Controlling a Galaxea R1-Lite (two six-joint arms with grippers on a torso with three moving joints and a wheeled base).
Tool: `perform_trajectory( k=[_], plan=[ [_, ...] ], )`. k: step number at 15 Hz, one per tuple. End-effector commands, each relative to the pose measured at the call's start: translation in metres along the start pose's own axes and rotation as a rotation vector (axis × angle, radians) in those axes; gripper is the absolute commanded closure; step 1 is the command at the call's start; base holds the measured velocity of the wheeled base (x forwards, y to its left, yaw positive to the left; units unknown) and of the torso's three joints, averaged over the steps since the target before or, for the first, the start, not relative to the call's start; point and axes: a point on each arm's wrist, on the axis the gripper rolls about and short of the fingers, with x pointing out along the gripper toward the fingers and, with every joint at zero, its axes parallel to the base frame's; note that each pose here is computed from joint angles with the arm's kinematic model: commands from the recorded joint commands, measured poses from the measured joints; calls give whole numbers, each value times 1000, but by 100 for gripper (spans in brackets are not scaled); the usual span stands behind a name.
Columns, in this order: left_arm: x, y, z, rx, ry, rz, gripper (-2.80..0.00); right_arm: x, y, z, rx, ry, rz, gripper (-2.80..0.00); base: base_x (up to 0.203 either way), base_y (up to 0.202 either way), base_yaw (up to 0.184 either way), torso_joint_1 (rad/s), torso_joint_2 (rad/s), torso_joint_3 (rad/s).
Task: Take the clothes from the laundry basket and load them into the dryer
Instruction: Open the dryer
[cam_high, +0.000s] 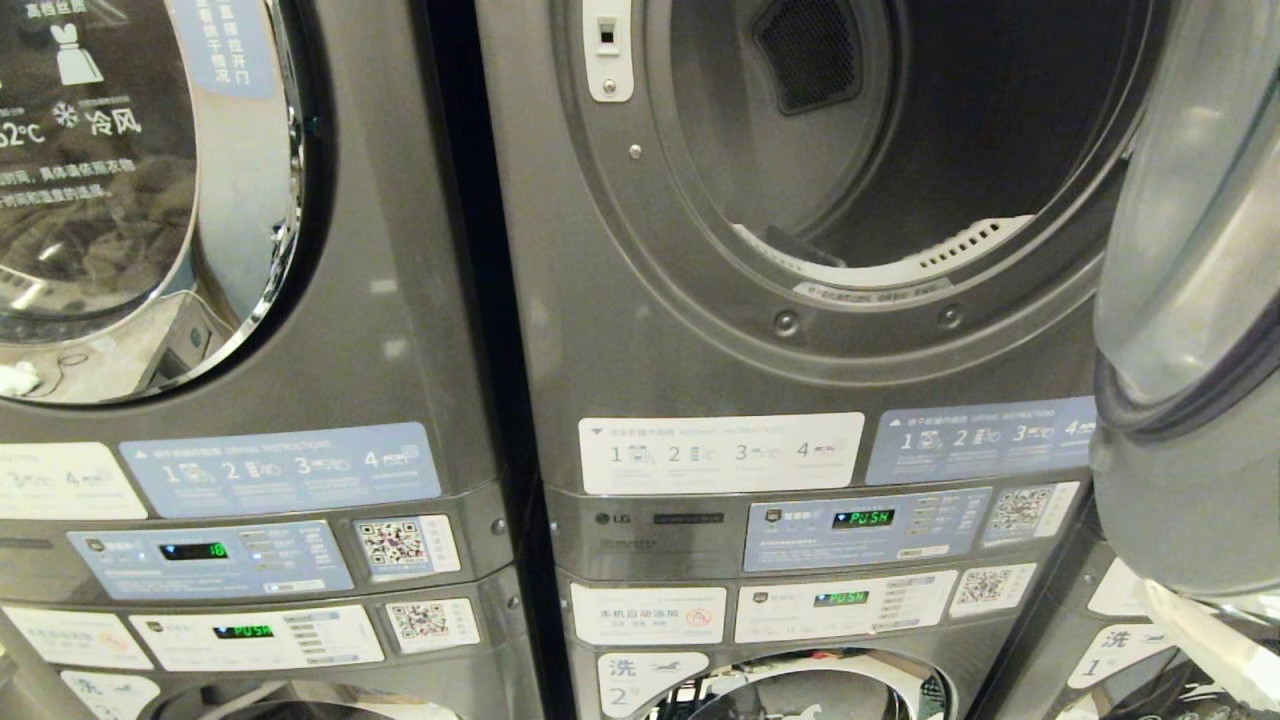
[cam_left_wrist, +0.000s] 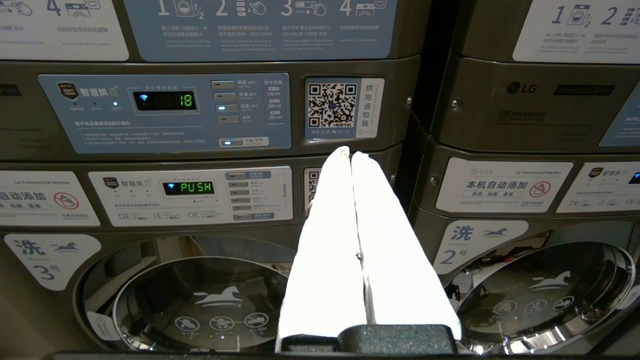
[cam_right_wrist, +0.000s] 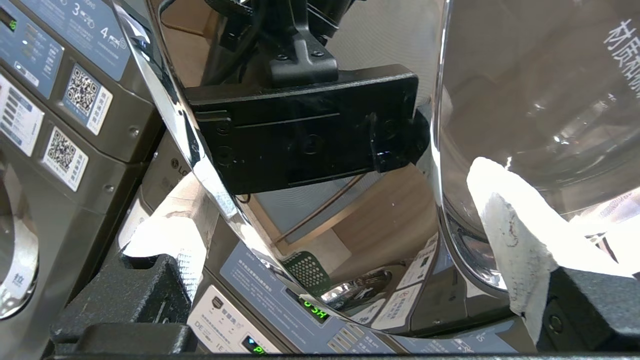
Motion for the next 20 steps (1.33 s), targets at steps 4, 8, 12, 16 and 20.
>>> perform_trajectory(
  k=[4,8,12,16,20],
  plan=[
    [0,0,0,-1,-1,0,0,-17,0,-2,-15,-24,-39,-280,0,0,0,0,0,0],
    [0,0,0,-1,-1,0,0,-29,-1,-3,-17,-13,-121,-280,0,0,0,0,0,0],
    [0,0,0,1,-1,0,0,-49,1,-6,-17,-4,-139,-280,0,0,0,0,0,0],
    [0,0,0,-1,-1,0,0,-69,2,-5,-16,-10,-148,-280,0,0,0,0,0,0],
    [0,0,0,-1,-1,0,0,-80,2,-4,-13,-40,-171,-280,0,0,0,0,0,0]
  ],
)
